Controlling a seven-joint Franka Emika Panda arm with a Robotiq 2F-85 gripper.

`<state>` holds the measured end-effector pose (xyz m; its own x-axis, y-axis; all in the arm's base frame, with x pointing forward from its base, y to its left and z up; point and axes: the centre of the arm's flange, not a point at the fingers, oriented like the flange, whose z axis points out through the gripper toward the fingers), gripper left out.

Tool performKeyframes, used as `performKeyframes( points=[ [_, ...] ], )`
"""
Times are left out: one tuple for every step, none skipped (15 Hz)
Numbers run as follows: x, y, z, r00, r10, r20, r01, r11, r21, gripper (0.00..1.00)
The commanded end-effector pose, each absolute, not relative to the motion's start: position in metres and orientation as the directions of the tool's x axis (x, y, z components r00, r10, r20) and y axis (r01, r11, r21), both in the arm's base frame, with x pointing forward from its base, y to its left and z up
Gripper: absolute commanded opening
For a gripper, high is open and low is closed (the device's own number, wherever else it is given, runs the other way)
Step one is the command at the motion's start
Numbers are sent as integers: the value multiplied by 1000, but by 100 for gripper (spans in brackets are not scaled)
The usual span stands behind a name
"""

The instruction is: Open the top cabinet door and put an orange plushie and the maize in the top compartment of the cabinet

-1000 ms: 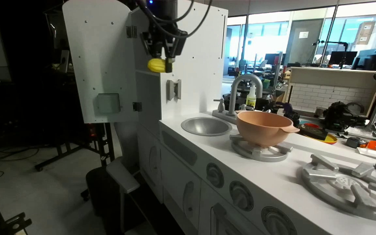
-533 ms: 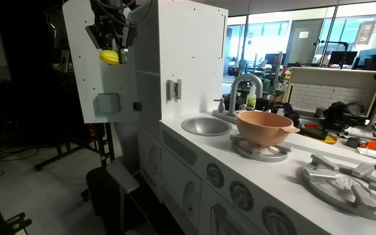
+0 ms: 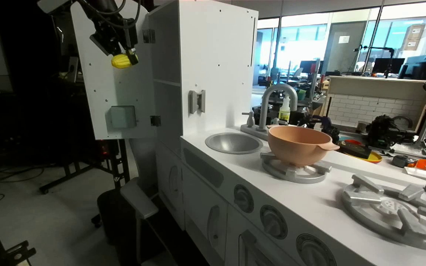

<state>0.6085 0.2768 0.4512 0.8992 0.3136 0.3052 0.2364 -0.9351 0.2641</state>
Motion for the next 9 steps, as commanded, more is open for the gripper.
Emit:
performKeyframes(
  points=[
    [618,289,458,852,258,456,114,-941,319,9],
    [621,293,458,835,244,493,80,-941,330,9],
    [625,294,455,817,231,529,46,-940,338,9],
    [630,299,455,801,220,557,15,-937,348,9],
    [634,303,452,783,209,586,-16,-935,355,9],
    [640,304,446,763,193,617,-53,-932,358,9],
    [646,309,444,746,183,640,-82,-929,362,9],
    [655,313,441,728,172,664,-113,-925,364,9],
    [661,314,436,709,164,686,-137,-922,362,9]
  ],
)
